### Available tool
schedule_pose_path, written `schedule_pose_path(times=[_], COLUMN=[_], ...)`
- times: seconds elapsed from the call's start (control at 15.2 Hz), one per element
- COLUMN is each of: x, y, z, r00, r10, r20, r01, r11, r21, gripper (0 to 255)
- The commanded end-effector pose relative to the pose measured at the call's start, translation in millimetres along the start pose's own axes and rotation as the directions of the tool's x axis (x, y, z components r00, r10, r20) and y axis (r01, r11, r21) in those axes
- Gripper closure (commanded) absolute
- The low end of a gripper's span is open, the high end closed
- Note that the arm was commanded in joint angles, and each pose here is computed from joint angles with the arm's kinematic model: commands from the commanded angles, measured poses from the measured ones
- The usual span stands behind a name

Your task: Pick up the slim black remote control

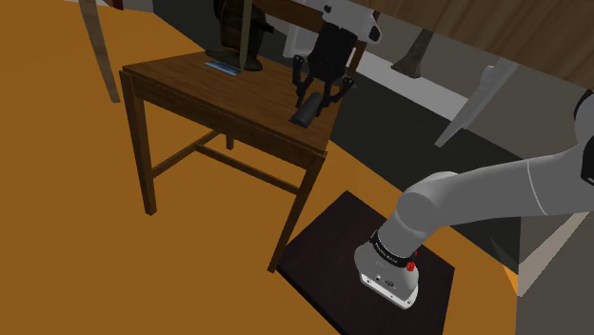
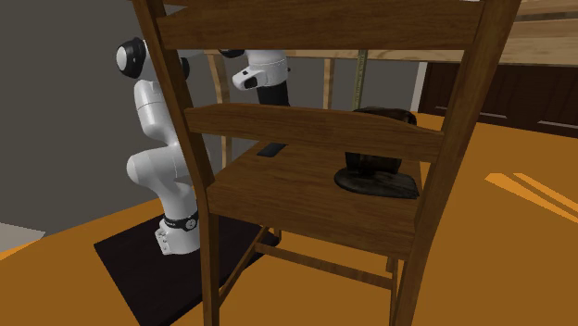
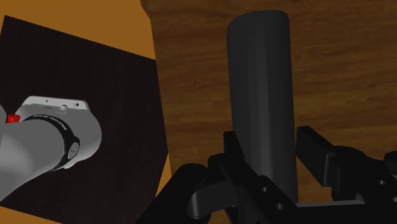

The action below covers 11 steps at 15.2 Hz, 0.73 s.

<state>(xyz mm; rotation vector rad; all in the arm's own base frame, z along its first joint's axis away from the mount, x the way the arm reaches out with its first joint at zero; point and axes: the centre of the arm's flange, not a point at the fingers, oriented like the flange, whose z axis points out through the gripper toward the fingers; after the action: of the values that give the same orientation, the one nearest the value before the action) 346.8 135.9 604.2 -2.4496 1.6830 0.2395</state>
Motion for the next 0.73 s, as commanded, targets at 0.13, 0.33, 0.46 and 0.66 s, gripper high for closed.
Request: schedule_pose_path(times=[0.13, 0.33, 0.46, 0.66], x=[-3, -6, -8, -12], y=[-2, -2, -3, -3], z=[-10, -25, -36, -51], r00=[1.000, 1.000, 1.000, 1.000], r10=[0.001, 0.001, 0.001, 0.001], r20=[0.003, 0.003, 0.003, 0.003], r01=[-0.001, -0.001, -0.001, -0.001], r11=[1.000, 1.000, 1.000, 1.000], r21=[-0.008, -0.008, -0.008, -0.008], gripper=[255, 255, 255, 255])
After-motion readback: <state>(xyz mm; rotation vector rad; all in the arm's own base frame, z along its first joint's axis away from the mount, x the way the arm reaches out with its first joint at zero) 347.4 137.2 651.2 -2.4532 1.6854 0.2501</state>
